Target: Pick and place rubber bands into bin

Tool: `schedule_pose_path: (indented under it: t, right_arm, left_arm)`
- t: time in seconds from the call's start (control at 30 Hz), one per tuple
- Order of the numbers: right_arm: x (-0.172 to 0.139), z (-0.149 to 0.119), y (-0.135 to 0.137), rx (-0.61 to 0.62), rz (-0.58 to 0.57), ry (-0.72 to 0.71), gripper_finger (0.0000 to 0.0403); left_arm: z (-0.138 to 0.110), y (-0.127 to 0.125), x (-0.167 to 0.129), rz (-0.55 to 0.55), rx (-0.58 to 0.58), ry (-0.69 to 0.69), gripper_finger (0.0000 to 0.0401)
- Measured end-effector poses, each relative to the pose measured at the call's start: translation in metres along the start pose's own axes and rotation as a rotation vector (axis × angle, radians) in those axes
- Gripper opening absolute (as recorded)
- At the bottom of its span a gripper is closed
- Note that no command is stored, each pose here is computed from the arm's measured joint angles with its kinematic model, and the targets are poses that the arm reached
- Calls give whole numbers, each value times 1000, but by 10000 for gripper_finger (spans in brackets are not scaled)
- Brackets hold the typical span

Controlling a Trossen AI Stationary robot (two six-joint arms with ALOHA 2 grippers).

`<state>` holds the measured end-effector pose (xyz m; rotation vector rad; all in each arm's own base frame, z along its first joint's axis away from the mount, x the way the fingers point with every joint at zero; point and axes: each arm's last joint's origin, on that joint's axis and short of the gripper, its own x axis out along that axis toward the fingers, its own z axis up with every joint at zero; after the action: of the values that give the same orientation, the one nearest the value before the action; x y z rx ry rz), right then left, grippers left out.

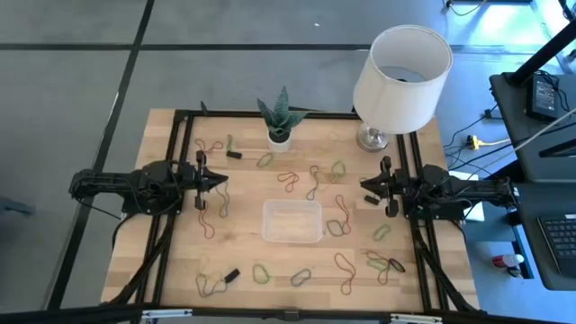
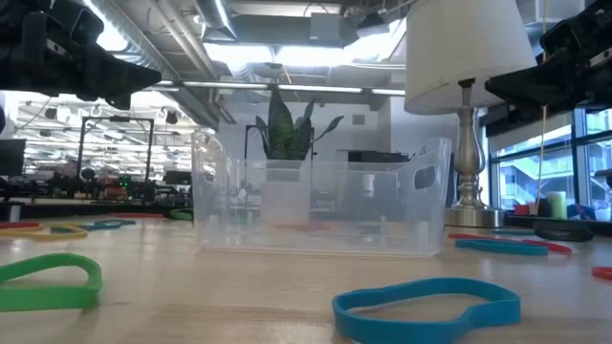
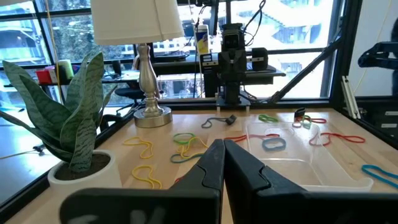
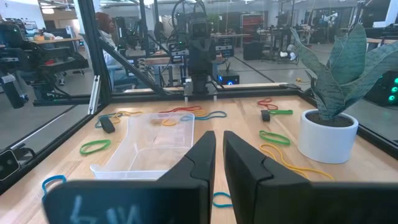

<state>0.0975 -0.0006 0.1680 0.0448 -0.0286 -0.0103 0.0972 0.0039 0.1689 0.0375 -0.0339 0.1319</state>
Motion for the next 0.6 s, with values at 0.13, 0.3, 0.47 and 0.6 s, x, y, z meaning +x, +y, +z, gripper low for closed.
schedule_pose_path:
  t: [0.13,0.3,0.47,0.6]
  right_arm:
    - [0,0,0,0,0,0,37]
    - [0,0,0,4,0,0,37]
    - [0,2,0,7,1,-17,37]
    - [0,2,0,133,4,-23,37]
  left_arm:
    - [0,0,0,0,0,0,4]
    - [0,0,0,0,0,1,4]
    - [0,0,0,0,0,1,4]
    - [0,0,0,0,0,1,4]
